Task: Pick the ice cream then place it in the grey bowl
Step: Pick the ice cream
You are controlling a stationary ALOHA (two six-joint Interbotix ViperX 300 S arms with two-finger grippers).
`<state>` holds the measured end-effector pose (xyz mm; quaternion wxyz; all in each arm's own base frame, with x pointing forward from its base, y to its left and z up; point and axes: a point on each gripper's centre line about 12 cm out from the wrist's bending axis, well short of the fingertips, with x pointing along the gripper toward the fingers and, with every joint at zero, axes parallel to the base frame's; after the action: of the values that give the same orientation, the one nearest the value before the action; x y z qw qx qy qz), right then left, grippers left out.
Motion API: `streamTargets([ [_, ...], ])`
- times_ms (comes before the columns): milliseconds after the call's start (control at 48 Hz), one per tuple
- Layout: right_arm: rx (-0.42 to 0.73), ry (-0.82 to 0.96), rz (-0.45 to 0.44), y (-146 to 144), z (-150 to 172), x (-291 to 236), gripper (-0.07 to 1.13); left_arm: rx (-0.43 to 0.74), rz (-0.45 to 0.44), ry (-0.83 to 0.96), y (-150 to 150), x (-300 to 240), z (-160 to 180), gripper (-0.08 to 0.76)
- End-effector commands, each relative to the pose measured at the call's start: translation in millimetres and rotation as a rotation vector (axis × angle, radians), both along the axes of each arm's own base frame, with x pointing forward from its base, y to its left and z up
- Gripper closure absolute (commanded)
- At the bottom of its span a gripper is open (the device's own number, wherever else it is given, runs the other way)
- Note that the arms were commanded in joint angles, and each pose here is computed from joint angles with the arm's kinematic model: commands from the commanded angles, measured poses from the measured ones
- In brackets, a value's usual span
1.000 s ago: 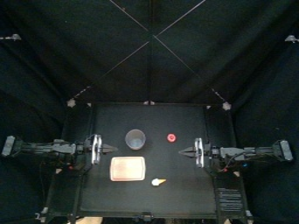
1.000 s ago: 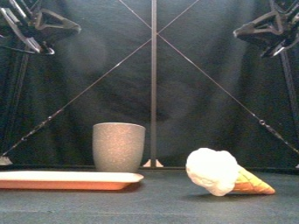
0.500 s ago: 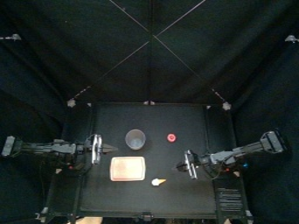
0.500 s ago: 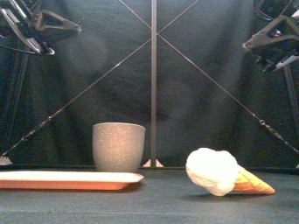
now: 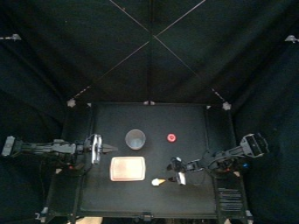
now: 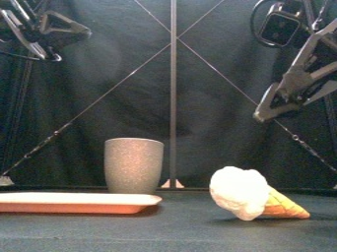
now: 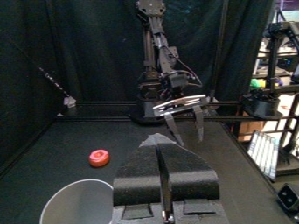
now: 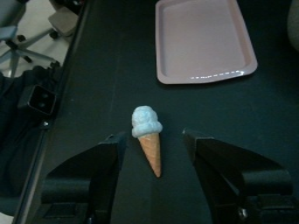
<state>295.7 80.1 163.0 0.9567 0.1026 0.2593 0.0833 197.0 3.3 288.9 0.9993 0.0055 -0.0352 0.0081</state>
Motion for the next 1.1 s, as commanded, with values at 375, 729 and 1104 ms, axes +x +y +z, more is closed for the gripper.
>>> streamTargets([
  [375,-0.017,0.094,0.038,29.2,-35.2,39.7,0.15,0.002,-0.003,-0.006,-0.7,0.7,1.8,0.7],
  [729,-0.036,0.169,0.057,43.1,-59.3,56.6,0.15,0.001,-0.008,0.0,-1.6,0.5,-0.2,0.7],
  [1104,-0.052,0.207,0.059,43.9,-69.1,65.5,0.4,0.0,-0.008,0.006,-1.6,0.1,-2.8,0.7],
])
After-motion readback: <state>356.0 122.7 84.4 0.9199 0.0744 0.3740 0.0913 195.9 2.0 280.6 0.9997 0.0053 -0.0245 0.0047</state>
